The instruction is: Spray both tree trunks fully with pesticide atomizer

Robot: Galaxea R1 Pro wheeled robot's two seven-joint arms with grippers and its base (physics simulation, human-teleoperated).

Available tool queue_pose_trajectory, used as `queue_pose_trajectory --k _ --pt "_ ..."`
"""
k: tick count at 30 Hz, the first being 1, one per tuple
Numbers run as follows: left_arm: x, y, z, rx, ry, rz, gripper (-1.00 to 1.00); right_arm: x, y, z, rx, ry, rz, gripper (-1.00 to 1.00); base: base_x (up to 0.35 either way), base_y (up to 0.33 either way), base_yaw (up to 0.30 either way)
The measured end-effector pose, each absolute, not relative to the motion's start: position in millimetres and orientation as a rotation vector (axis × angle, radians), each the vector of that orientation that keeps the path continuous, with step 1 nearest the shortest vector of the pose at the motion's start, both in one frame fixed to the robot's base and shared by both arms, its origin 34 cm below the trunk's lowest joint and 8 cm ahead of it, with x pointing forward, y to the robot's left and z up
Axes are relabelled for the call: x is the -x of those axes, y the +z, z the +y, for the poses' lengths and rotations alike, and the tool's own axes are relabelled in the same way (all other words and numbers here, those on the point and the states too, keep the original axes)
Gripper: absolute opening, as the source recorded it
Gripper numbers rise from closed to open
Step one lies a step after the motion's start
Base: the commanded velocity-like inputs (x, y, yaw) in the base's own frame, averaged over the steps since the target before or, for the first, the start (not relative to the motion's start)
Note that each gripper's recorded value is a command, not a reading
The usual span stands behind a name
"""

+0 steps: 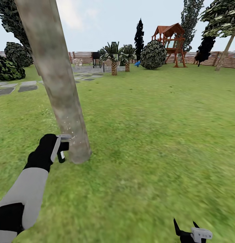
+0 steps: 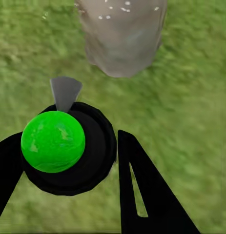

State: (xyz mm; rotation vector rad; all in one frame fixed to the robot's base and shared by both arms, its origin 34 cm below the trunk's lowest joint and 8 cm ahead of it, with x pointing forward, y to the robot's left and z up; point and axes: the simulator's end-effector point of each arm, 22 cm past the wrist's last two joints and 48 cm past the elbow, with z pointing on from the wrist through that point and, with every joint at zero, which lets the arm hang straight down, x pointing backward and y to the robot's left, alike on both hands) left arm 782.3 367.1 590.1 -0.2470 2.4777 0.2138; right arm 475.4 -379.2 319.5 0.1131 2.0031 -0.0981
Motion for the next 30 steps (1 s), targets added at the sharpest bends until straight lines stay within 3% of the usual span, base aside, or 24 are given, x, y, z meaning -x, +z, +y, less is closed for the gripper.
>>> queue_pose_trajectory --k 3,11,18,24,30 --pt "-780.2 591.1 381.9 0.264 0.229 2.474 -1.0 -475.3 319.5 -379.2 -0.113 -0.098 2.003 1.0 -0.195 0.0 0.0" --pt "-798.7 616.6 342.3 0.224 0.162 2.42 -1.0 -475.3 319.6 -379.2 -0.113 -0.098 2.003 1.0 -0.011 0.0 0.0" --pt "-794.3 626.0 389.5 0.269 0.244 2.406 -1.0 -475.3 319.5 -379.2 -0.113 -0.098 2.003 1.0 0.0 0.0 0.0" --pt "-804.8 642.9 355.3 0.235 0.191 2.36 -1.0 -475.3 319.5 -379.3 -0.113 -0.098 2.003 1.0 -0.177 0.0 0.0" --pt "-813.4 666.3 364.3 0.245 0.21 2.32 -1.0 -475.3 319.6 -379.2 -0.113 -0.098 2.003 1.0 -0.015 0.0 0.0"
